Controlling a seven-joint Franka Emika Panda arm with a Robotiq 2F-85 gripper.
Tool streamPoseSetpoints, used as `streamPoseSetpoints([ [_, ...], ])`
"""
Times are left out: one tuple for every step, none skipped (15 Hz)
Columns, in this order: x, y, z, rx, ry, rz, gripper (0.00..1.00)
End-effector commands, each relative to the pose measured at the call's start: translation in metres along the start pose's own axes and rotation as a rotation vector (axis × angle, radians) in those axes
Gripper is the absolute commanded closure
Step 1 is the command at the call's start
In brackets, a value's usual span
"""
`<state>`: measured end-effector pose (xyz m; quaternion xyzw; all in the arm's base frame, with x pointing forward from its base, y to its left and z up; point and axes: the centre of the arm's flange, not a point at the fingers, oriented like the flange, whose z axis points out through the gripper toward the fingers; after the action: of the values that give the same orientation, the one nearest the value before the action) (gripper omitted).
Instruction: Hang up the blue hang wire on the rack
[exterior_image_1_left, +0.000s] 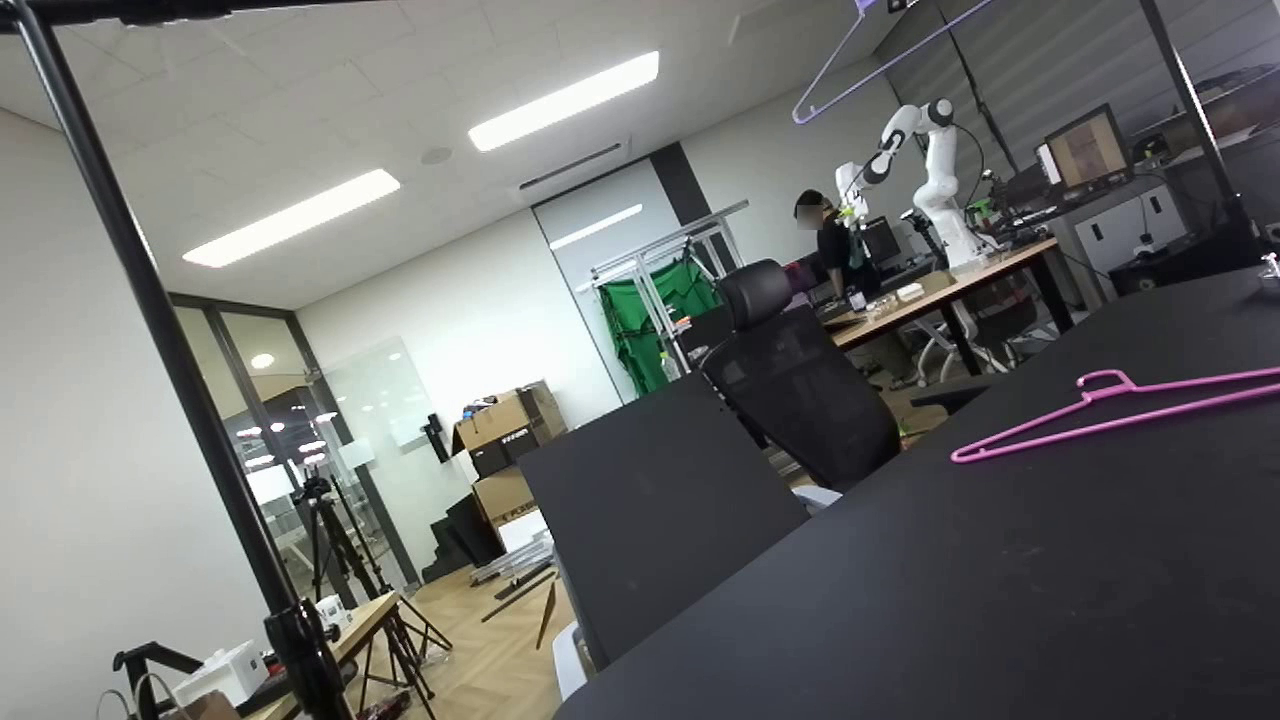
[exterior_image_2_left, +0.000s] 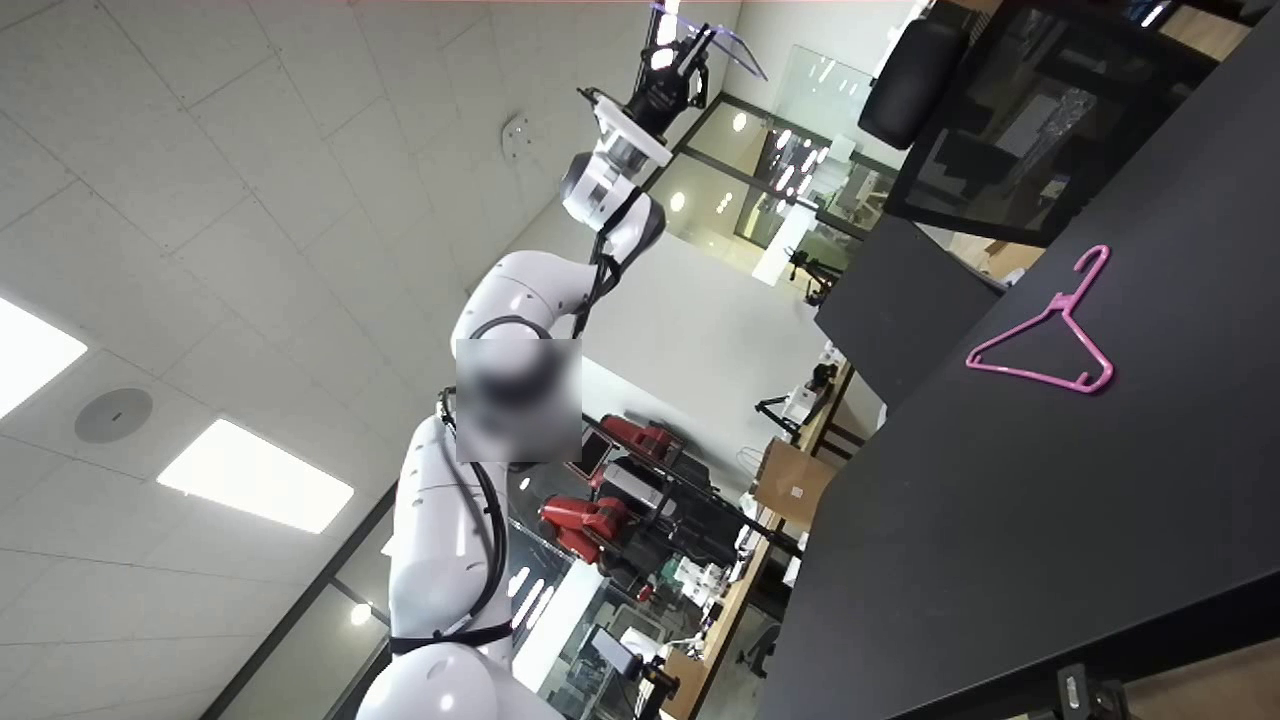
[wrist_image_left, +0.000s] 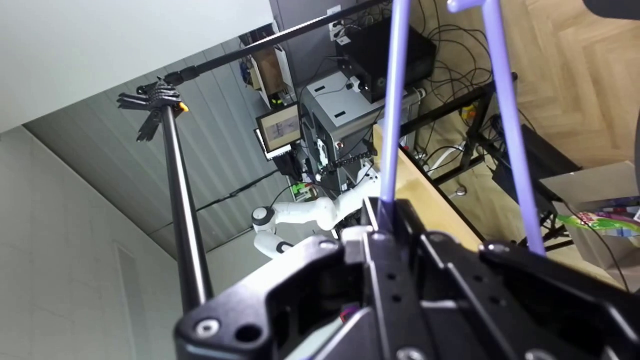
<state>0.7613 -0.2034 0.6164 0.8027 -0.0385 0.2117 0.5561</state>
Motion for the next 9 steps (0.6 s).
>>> streamPoseSetpoints([
  [0.032, 0.01, 0.012, 0.007, -0.019, 0.014, 0.66],
  [0.031, 0.01, 0.012, -0.002, -0.03, 0.027, 0.61],
  [0.03, 0.01, 0.013, -0.007, -0.04, 0.033, 0.53],
  [0.03, 0.01, 0.013, -0.001, -0.042, 0.032, 0.47],
  [0.029, 0.009, 0.014, 0.003, -0.043, 0.031, 0.39],
  [0.023, 0.03, 0.007, -0.003, -0.041, 0.037, 0.33],
  [0.021, 0.031, 0.005, 0.015, -0.036, 0.024, 0.27],
  [0.019, 0.031, 0.0, 0.029, -0.028, 0.012, 0.19],
  [0.017, 0.035, -0.006, 0.05, -0.017, 0.001, 0.13],
])
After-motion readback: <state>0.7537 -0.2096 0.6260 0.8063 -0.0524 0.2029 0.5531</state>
